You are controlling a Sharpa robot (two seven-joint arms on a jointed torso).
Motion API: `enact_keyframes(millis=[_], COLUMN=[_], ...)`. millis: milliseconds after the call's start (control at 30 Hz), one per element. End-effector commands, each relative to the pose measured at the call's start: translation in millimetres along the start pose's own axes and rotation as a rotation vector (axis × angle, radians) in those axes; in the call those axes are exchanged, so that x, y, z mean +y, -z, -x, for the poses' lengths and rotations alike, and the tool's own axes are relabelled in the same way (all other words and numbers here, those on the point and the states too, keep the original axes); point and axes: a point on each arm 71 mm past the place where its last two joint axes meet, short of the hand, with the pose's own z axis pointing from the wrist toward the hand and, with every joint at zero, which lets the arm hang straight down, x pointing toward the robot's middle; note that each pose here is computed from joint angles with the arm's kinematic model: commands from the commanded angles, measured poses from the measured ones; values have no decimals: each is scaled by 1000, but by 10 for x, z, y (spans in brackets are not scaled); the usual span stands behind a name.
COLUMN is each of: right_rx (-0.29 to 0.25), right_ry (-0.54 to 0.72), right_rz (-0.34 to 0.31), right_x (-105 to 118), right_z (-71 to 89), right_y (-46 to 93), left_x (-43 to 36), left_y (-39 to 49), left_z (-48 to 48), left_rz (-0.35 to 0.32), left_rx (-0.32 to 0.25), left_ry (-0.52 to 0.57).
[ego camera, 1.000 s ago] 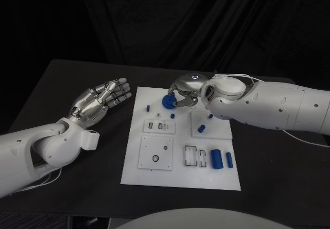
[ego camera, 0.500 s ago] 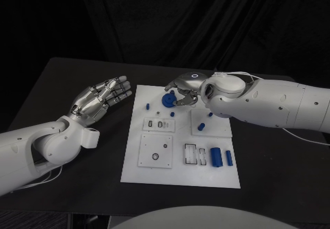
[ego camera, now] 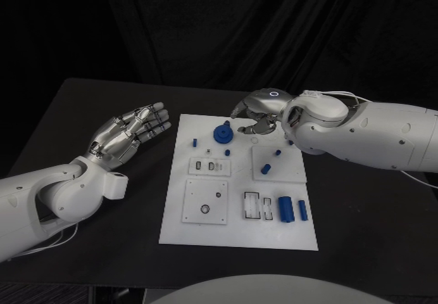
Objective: Assemble the parts on the task board
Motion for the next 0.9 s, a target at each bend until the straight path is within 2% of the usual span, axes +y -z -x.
enact_keyframes(millis=[33, 433, 900], right_rx=[31, 82, 119], right_ry=[7, 5, 3], right_rz=[5, -7, 11], right_x=[-1, -46, 35], right_z=[-28, -154, -233], right_y=[15, 8, -55], left_x=[-11, -2, 2], left_y=[-10, -15, -18], left_z=[-26, -28, -21], left_rz=[-32, -31, -29], left_rx=[11, 13, 12], left_ry=[8, 10, 8])
